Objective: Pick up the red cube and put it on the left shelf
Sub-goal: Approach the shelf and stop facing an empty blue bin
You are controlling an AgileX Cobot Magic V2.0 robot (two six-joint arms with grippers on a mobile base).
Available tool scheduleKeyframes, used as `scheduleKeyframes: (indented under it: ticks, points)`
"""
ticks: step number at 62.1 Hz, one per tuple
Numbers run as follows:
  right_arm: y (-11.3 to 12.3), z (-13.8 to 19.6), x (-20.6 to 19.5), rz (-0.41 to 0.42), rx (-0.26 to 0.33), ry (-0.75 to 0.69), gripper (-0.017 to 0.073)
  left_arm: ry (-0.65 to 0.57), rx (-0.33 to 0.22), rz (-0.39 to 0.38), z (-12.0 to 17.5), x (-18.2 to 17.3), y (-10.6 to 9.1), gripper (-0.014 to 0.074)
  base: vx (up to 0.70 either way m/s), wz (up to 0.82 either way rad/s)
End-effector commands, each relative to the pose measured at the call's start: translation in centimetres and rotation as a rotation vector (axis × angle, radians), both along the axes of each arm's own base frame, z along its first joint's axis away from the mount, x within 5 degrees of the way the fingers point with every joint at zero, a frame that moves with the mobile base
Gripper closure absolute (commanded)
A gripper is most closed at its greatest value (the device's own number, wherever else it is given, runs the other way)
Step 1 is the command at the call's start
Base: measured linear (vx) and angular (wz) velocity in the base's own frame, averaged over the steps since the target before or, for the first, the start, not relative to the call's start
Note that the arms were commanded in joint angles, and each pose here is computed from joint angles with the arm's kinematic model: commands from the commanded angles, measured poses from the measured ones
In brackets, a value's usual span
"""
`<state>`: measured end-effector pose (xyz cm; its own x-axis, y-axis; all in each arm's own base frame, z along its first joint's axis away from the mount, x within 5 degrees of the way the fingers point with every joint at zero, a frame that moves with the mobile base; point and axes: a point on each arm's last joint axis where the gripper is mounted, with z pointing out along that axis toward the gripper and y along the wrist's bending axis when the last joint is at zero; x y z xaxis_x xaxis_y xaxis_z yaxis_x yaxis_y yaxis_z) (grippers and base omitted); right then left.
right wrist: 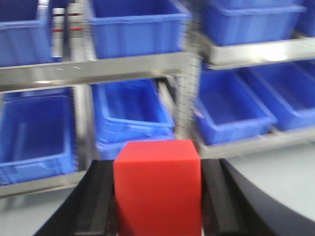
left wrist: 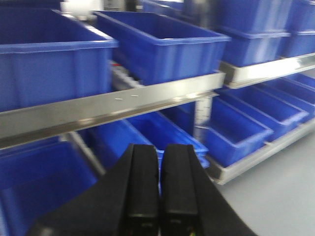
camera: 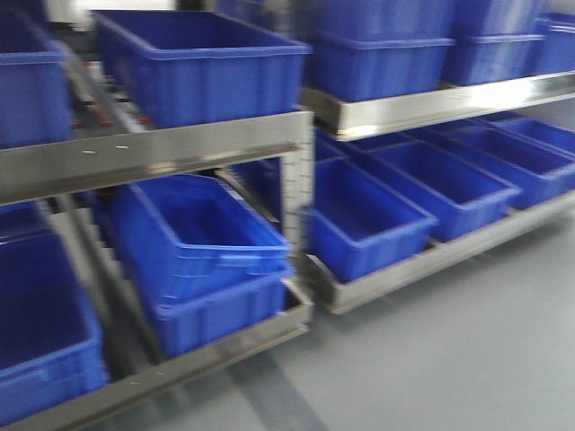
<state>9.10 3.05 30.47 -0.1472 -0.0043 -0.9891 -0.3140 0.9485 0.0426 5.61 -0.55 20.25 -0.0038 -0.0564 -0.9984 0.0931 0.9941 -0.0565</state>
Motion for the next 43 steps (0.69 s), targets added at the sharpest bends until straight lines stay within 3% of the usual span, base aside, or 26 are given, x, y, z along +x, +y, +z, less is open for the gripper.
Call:
scheduleKeyframes:
  ticks: [1, 22, 43]
  points:
    - [-0.17, 1.69, 0.07, -0.020, 0.023, -0.108, 0.0412, -0.075, -0.016, 0.003, 0.06, -0.02, 0.05, 0.0492, 0.47, 0.98]
    - [-0.17, 1.69, 0.07, -0.020, 0.023, -0.108, 0.0412, -0.075, -0.016, 0.003, 0.06, -0.02, 0.05, 0.0492, 0.43, 0.87]
    - [-0.17, 1.69, 0.07, -0.020, 0.023, -0.108, 0.0412, -0.075, -0.016, 0.003, 0.06, -0.02, 0.05, 0.0492, 0.36, 0.63]
